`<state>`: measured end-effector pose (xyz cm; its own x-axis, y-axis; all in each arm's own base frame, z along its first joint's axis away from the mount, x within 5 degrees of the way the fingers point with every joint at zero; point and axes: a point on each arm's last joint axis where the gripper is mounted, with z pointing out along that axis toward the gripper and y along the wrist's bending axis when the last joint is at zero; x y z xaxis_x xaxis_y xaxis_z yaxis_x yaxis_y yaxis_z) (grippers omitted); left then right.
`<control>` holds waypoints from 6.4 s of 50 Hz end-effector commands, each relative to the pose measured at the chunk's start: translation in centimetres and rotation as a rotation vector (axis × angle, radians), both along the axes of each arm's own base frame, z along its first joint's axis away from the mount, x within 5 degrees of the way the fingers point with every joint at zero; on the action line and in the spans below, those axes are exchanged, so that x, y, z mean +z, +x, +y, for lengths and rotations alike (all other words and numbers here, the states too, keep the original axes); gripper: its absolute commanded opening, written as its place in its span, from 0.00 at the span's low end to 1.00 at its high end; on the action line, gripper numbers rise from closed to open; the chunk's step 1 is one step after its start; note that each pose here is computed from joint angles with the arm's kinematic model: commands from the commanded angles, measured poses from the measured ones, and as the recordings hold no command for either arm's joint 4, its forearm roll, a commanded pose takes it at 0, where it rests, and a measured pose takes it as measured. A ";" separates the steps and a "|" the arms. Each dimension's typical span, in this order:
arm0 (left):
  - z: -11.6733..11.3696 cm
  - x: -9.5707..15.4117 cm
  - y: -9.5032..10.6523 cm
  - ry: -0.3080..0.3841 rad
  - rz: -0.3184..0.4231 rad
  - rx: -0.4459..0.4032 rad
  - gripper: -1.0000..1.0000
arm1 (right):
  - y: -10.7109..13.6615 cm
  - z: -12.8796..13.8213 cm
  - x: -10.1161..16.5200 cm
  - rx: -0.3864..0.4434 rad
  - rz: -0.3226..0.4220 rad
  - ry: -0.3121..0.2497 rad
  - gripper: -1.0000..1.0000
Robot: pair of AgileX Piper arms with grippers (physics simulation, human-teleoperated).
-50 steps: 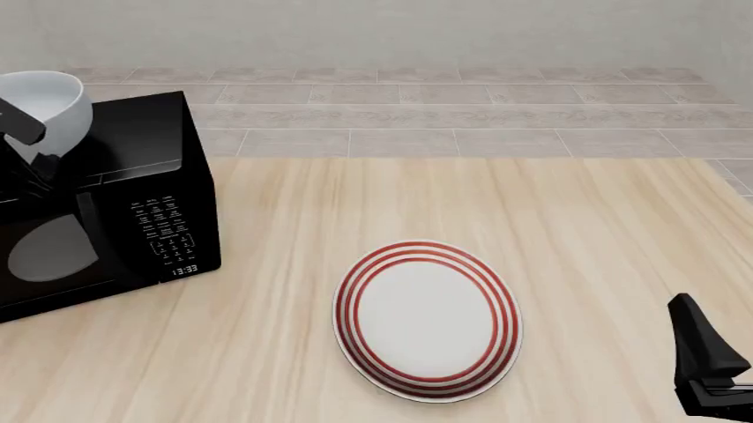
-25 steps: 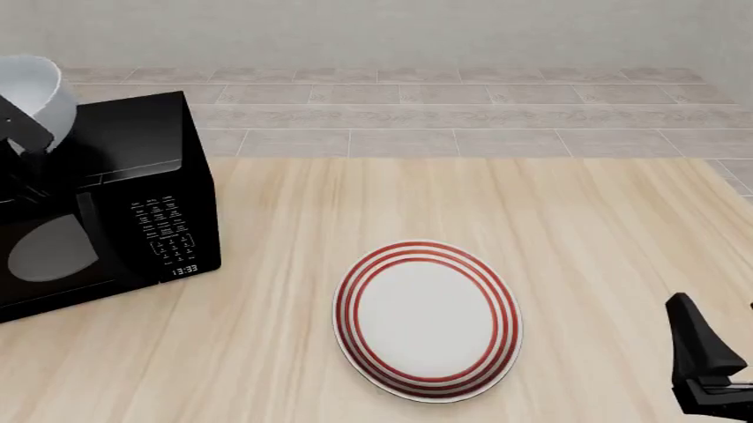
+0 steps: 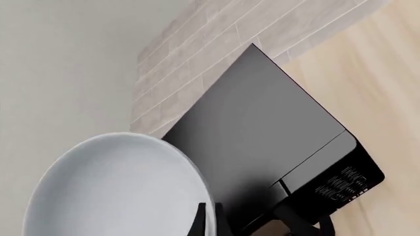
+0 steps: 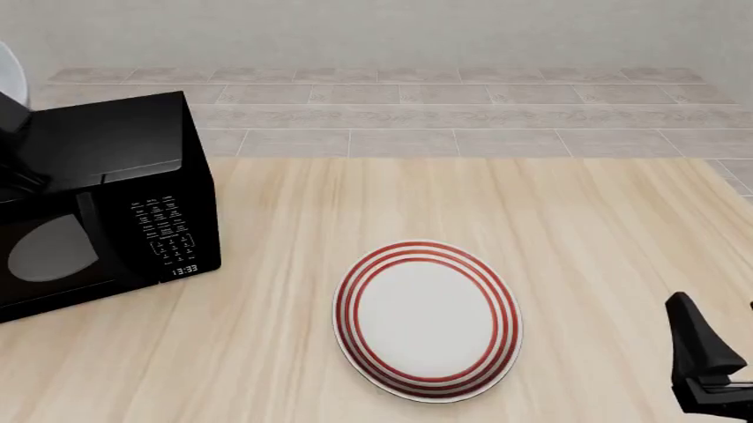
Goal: Pick up the white bowl and put it on the plate.
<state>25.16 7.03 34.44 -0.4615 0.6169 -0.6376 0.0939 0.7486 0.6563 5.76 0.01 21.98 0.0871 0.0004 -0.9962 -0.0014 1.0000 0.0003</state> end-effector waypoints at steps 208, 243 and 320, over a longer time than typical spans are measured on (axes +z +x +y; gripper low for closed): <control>-29.1 -0.8 -12.4 -0.404 0.221 -1.087 0.00 | 0.0 0.0 -0.2 0.000 0.000 -0.001 1.00; -30.5 -2.4 -12.7 -0.426 0.251 -1.104 0.00 | 0.0 0.0 -0.2 0.000 0.001 -0.001 1.00; -33.0 -6.2 -11.2 -0.461 0.297 -1.060 0.00 | 0.0 0.0 -0.2 0.000 0.001 -0.001 1.00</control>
<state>13.73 -25.77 28.06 -0.0753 0.5111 -0.8562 0.9109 0.3845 0.1495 5.73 0.01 22.00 0.0873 0.0004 -0.9962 -0.0016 1.0000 0.0003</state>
